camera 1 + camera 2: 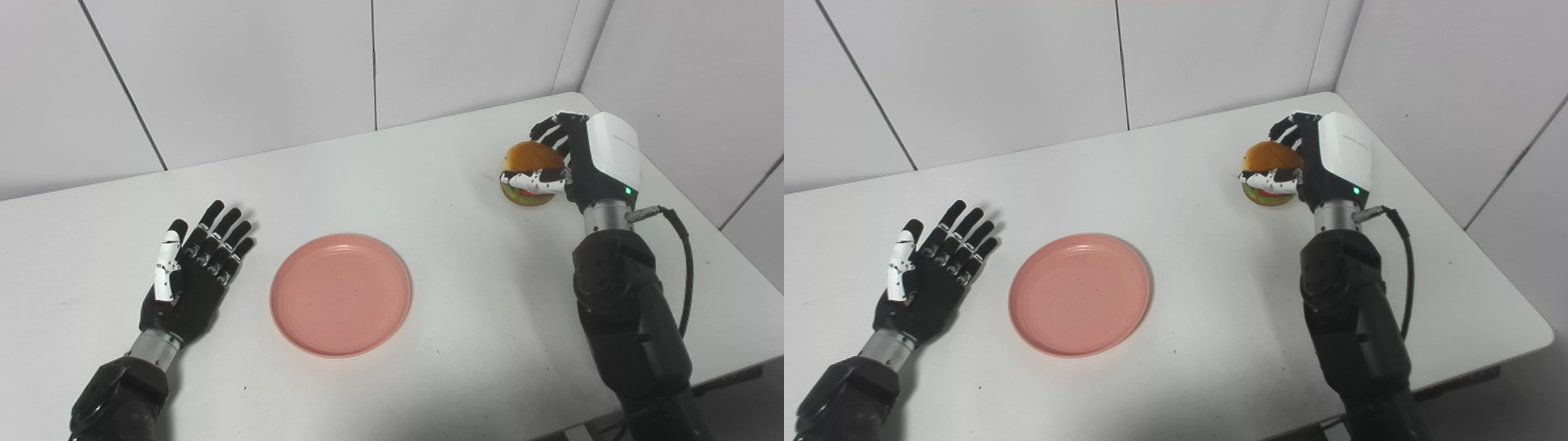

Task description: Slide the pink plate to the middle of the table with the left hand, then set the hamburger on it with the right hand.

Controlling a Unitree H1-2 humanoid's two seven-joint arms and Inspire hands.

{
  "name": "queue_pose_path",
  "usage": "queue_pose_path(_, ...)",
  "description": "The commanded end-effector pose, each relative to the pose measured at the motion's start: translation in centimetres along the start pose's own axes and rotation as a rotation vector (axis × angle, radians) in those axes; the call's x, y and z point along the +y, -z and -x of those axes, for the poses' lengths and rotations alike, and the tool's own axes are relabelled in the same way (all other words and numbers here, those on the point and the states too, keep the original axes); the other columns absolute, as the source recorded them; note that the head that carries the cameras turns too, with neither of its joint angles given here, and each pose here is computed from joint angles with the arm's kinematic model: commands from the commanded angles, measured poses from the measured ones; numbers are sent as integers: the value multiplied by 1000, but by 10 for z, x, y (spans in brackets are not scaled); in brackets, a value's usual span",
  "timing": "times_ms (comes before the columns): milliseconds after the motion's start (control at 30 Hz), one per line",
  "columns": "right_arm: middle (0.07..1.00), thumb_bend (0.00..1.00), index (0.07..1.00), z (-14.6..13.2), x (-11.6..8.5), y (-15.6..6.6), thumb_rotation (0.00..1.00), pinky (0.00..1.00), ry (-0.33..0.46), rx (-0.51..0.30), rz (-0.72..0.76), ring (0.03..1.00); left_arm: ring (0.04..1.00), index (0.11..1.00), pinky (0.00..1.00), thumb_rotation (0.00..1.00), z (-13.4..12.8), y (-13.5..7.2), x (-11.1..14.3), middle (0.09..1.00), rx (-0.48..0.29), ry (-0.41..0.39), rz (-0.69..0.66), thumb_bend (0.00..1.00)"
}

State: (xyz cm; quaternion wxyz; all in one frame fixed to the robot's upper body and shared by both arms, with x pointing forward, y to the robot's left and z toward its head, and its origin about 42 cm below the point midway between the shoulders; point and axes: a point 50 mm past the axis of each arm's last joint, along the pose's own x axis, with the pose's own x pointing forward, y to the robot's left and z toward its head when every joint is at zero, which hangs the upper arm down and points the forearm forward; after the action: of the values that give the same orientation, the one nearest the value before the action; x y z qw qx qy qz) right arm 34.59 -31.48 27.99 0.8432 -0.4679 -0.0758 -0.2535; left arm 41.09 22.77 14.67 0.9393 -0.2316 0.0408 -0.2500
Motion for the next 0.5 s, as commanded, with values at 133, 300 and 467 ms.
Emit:
queue_pose_path(133,418,514,484,-9,-20,-20,130,255,55,-54,15,337,968,968,1000,1000,19,33,12,971,152,-96,43,412)
queue_pose_path(300,438,513,485,-10,-19,-27,127,278,41,-86,9,368,972,974,999,1000,18,34,10,977,150,-88,39,412)
queue_pose_path(467,454,514,485,-10,-11,-38,129,298,27,-128,11,385,976,979,995,1000,17,36,5,984,147,-85,47,412)
